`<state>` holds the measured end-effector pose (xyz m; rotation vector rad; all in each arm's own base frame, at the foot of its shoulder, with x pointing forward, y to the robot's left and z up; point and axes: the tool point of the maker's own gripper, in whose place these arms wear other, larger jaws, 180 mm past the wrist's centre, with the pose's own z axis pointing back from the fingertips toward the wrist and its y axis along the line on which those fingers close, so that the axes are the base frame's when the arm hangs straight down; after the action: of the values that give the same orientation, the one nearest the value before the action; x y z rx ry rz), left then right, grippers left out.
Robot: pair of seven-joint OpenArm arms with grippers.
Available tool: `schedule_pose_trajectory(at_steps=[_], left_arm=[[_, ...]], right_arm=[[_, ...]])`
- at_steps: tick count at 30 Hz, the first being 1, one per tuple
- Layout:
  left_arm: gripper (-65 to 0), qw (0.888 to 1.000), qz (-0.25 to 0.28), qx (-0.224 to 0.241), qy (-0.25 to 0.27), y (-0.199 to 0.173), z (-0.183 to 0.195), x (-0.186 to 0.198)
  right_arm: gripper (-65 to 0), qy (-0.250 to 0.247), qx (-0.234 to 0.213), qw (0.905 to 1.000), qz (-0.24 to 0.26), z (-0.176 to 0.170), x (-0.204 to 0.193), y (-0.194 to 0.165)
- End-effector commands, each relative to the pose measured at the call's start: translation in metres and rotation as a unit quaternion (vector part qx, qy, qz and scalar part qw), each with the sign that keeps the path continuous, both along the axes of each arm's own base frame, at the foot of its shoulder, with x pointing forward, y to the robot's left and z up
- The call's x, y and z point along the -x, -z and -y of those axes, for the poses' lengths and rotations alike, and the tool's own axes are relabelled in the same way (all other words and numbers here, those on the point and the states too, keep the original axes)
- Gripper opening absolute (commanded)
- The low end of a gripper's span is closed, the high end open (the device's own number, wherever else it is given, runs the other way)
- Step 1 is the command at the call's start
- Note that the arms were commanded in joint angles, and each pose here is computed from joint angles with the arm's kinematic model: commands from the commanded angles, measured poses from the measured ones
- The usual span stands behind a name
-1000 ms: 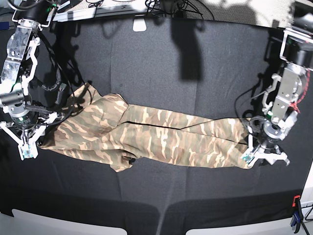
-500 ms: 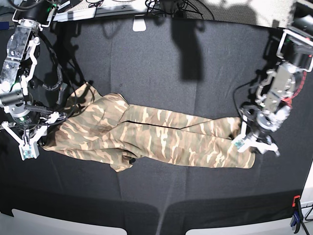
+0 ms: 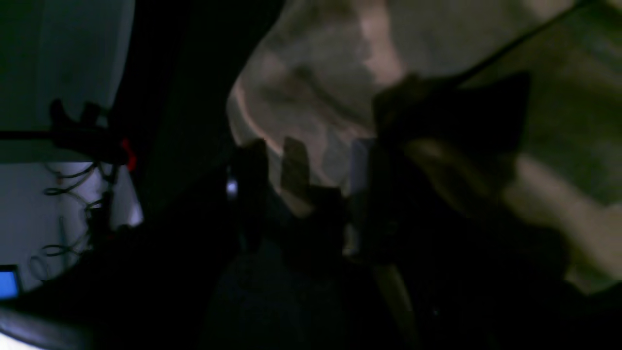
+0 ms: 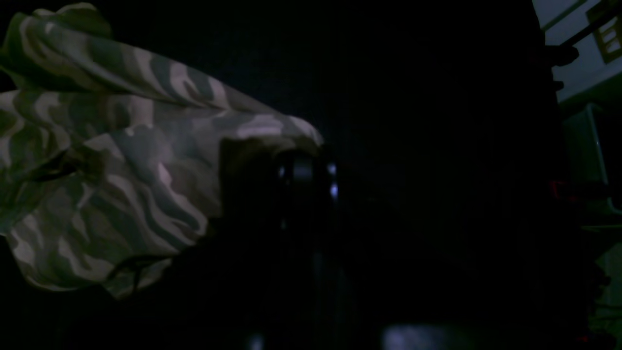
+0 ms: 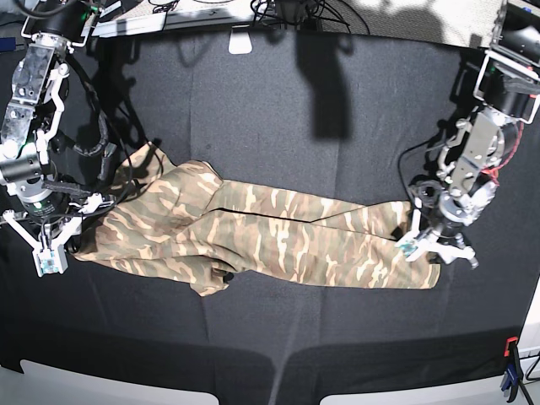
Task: Layout the t-shirt on the table in an organized manner, then fold the t-shirt properly
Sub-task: 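Hold the shirt with the right gripper and grasp its end with the left gripper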
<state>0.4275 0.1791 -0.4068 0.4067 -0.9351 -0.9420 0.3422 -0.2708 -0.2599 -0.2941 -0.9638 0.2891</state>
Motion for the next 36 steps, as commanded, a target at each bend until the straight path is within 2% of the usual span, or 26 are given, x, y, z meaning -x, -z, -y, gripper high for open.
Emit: schedule_pose_trajectory(at_steps=[1,4,8,13,17,25,27,30,36], left_arm=[[-39.4,1.000,0.009,0.004,-0.001,-0.009,0.001,-0.006],[-39.5,1.000,-0.005,-0.010,-0.009,-0.002,-0.004,0.000],[-40.1,1.000,0.003,-0.010,-0.013,-0.012,-0.001,0.000],[-40.1,0.999,0.016,0.039,-0.004,-0.037,0.027,0.001],[-40.1,0.998,0.026,0.049,0.029,-0.050,0.047,0.007],[-40.1,0.998,0.027,0.032,0.042,-0.033,0.038,0.006],[-40.1,0.998,0.046,0.025,0.022,-0.035,0.027,-0.001],[-40.1,0.993,0.109,0.022,-0.027,-0.059,0.010,-0.018],[-40.1,0.991,0.128,0.023,-0.027,-0.075,0.010,-0.030]], right_arm=[[-65.0,-0.008,0.007,0.9995,0.029,0.000,-0.006,-0.018],[-65.0,-0.008,0.007,0.9995,0.029,0.000,-0.006,-0.018],[-65.0,-0.008,0.007,0.9995,0.029,0.000,-0.007,-0.018],[-65.0,-0.009,0.007,0.9995,0.029,0.000,-0.007,-0.018],[-65.0,-0.008,0.007,0.9995,0.029,0.000,-0.007,-0.018],[-65.0,-0.006,0.007,0.9997,0.023,0.001,-0.005,-0.016],[-65.0,-0.006,0.007,0.9997,0.024,0.001,-0.005,-0.016],[-65.0,-0.006,0.007,0.9997,0.024,0.001,-0.005,-0.017],[-65.0,-0.008,0.005,0.9997,0.025,-0.001,-0.006,-0.017]])
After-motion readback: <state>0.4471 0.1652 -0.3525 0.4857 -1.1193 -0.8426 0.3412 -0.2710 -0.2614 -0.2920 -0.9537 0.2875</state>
